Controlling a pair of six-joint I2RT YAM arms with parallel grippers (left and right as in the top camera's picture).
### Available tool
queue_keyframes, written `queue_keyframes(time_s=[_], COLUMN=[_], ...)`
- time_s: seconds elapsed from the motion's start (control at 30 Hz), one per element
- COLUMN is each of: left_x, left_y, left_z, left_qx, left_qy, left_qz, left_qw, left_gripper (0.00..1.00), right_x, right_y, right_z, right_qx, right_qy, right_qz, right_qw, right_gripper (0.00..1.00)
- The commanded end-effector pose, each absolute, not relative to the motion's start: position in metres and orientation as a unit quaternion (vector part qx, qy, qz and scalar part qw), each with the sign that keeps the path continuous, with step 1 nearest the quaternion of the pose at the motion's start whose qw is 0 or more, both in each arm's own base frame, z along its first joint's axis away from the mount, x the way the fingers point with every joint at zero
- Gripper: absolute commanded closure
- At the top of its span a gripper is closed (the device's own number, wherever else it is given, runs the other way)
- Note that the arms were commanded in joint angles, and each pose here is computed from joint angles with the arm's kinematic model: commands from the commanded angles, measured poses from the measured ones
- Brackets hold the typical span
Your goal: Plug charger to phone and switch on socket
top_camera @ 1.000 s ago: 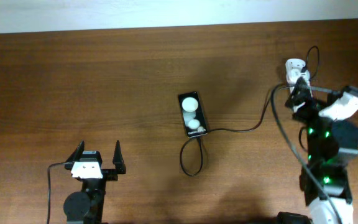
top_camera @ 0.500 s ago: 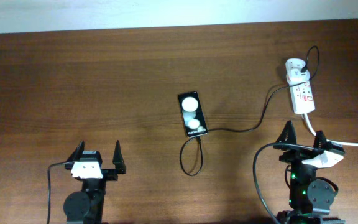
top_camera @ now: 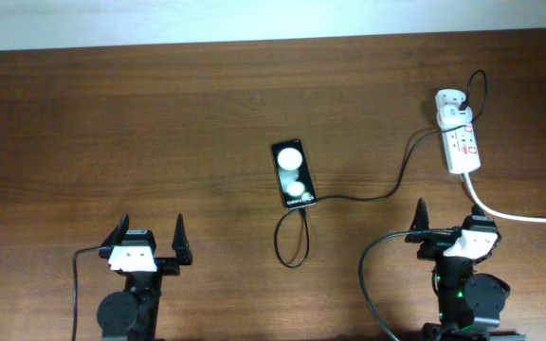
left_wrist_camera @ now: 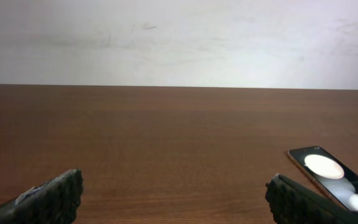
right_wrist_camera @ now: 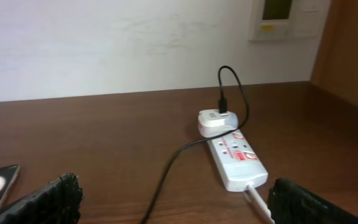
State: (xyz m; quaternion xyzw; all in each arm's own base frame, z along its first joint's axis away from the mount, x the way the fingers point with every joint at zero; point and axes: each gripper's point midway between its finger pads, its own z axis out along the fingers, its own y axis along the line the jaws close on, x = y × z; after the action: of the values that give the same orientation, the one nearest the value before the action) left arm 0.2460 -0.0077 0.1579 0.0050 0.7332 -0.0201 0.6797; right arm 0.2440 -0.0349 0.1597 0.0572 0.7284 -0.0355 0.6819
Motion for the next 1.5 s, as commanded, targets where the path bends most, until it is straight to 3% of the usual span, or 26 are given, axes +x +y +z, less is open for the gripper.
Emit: queue_keyframes(time_s=[0.0, 1.47], left_x=[0.246, 0.246], left_y=[-0.011, -0.011], left_z=[0.157, 0.157], left_qx=[0.017, 0.017], left_qy=[0.734, 0.734], left_qz=[-0.021, -0.021], left_qw=[0.678, 0.678], left_gripper=[0.01, 0.01], right_x=[0.246, 0.246], right_y=[-0.016, -0.004], right_z=[0.158, 0.158], right_qx=[0.023, 0.006], right_qy=[0.731, 0.732], right_qz=[-0.008, 0.008], right_qw=[0.682, 0.682], right_gripper=[0.01, 0.01])
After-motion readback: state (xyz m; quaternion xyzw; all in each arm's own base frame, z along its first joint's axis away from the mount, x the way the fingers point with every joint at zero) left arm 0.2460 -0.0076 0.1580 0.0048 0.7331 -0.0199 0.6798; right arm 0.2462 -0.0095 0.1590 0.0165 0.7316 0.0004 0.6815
